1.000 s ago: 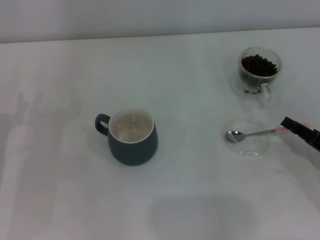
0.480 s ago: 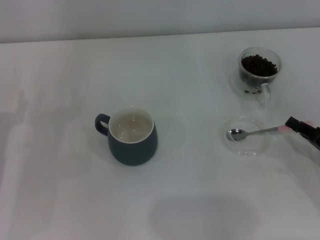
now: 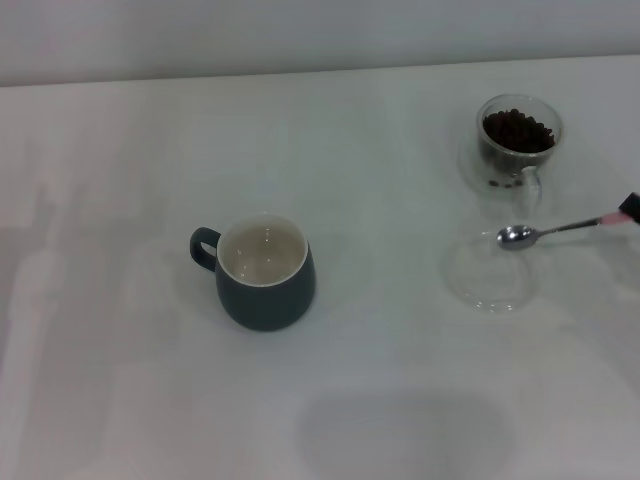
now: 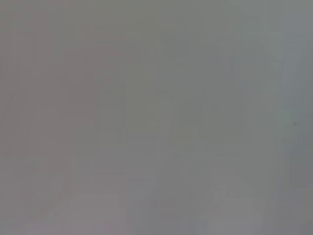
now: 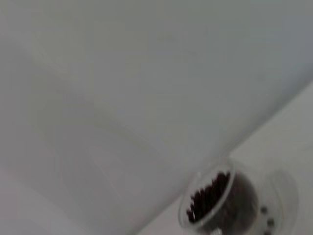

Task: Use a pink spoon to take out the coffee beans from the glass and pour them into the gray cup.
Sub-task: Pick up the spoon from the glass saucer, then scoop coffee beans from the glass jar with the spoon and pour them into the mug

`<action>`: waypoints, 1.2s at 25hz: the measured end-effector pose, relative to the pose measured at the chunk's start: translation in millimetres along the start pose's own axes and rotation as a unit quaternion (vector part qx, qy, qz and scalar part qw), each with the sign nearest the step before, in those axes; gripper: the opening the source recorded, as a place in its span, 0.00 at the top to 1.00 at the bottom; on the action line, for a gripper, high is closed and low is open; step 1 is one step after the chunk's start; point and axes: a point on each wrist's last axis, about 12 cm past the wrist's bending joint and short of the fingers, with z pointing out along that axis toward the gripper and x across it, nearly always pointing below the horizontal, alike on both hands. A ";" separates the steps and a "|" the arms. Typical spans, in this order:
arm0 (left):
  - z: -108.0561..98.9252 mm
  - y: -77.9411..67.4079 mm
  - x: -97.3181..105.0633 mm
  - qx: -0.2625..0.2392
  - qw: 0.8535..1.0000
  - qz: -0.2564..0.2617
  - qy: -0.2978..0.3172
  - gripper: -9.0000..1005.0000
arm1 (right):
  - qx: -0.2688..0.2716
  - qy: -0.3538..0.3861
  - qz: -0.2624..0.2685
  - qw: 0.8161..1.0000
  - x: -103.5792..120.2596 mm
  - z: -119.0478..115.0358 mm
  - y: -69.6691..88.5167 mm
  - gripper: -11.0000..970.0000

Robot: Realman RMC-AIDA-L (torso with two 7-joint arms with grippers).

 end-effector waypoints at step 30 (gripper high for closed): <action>-0.7 -1.1 8.0 0.003 0.999 0.005 0.033 0.20 | -0.017 0.053 -0.368 0.928 -129.0 98.9 64.6 0.84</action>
